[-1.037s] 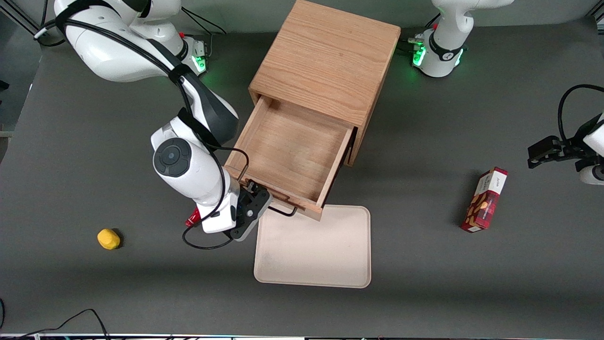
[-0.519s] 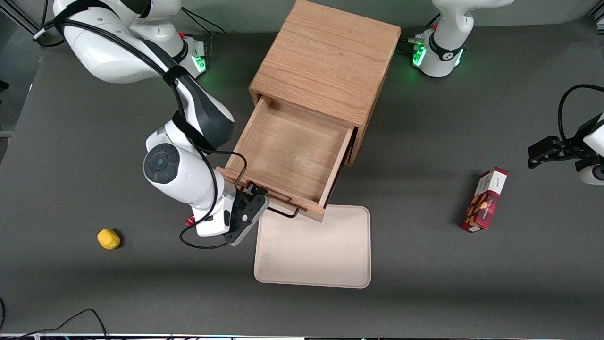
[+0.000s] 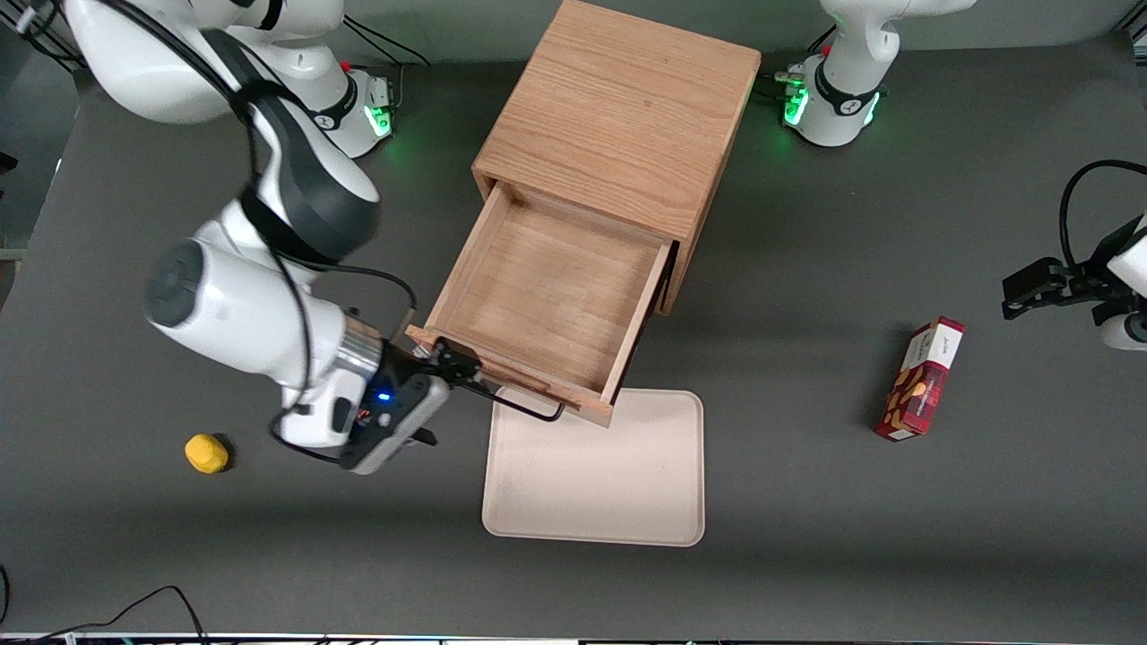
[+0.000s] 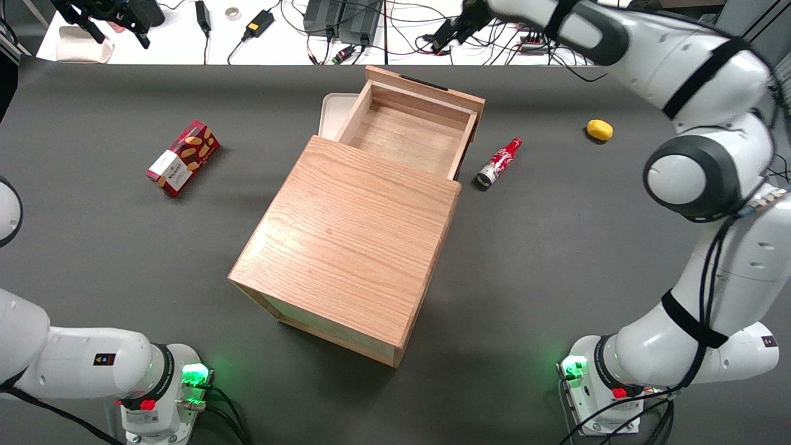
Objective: Open upper drawer
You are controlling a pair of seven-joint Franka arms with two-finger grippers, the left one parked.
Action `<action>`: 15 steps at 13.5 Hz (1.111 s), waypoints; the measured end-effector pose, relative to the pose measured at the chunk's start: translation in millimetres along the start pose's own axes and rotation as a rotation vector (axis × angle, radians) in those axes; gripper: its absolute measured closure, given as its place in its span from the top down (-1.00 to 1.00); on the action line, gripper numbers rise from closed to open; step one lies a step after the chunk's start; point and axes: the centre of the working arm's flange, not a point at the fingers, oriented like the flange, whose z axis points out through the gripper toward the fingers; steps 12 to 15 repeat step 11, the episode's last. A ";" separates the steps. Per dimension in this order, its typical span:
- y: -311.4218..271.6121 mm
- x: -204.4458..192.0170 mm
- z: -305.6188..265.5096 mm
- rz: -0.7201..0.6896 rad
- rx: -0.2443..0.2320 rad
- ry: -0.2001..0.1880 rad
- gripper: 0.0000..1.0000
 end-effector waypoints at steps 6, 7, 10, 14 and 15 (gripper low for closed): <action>100.1 -109.6 -156.2 0.371 -0.205 -0.145 1.00; 114.4 -135.4 -168.3 0.457 -0.241 -0.160 1.00; 113.3 -186.1 -182.2 0.608 -0.329 -0.213 1.00; 106.0 -193.5 -184.0 0.629 -0.341 -0.224 1.00; 106.0 -193.5 -184.0 0.629 -0.341 -0.224 1.00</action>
